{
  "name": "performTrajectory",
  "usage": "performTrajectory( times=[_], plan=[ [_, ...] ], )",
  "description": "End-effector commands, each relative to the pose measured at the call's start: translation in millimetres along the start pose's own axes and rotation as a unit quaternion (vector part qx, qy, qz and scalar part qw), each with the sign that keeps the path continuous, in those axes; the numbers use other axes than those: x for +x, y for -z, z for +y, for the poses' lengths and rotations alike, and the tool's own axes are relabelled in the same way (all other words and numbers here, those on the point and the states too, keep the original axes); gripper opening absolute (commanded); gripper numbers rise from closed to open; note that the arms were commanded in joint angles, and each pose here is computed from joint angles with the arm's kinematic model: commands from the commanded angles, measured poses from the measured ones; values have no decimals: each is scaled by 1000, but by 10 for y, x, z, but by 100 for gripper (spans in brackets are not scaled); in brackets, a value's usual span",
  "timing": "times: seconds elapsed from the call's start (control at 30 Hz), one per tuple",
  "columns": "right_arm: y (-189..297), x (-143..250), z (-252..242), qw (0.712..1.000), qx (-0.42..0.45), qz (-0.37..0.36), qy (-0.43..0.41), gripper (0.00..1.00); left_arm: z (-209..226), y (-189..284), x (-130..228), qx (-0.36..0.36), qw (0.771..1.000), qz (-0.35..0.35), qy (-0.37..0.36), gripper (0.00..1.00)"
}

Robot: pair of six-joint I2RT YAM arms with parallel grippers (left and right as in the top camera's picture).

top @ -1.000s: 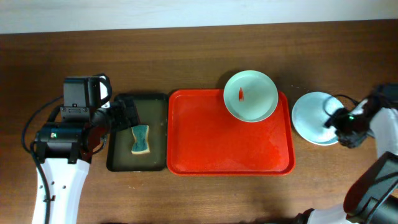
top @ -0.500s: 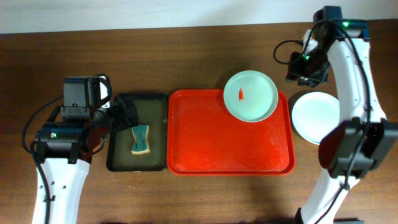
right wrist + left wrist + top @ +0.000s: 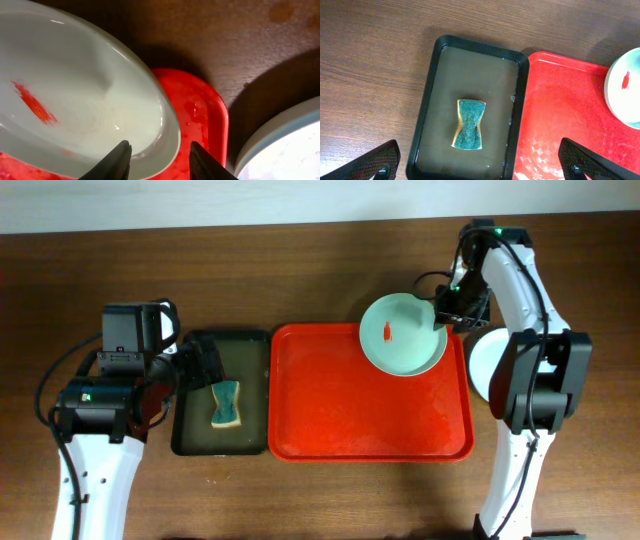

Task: Clean dirty plates on tray and stack at the side
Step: 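Release the plate and grasp the remaining pale green plate rim with the right gripper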

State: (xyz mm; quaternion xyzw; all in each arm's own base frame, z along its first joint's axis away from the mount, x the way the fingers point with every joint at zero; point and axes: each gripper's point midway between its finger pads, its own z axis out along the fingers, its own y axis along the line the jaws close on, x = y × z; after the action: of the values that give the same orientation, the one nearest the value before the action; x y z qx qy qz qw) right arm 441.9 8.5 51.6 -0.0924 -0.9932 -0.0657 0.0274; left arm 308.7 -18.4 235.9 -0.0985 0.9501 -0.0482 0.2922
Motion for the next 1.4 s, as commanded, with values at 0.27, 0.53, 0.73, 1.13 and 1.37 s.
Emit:
performTrajectory(
  times=[0.27,0.53,0.73,1.13,1.37],
  plan=[
    [-230,78,-112,999,37,14,7,25,3,32,-29,1,1000,-7,6,99],
    [-295,128,-49,999,34,19,14,4,2,32,-30,1,1000,-7,6,99],
    [-69,594,246,994,-20,103,13,5,2,32,-29,1,1000,-6,6,99],
    [-456,1474,975,973,3,218,78,4,3,32,-29,1,1000,-7,6,99],
    [-549,1552,1079,972,10,217,92,34,2,32,-29,1,1000,-6,6,99]
  ],
)
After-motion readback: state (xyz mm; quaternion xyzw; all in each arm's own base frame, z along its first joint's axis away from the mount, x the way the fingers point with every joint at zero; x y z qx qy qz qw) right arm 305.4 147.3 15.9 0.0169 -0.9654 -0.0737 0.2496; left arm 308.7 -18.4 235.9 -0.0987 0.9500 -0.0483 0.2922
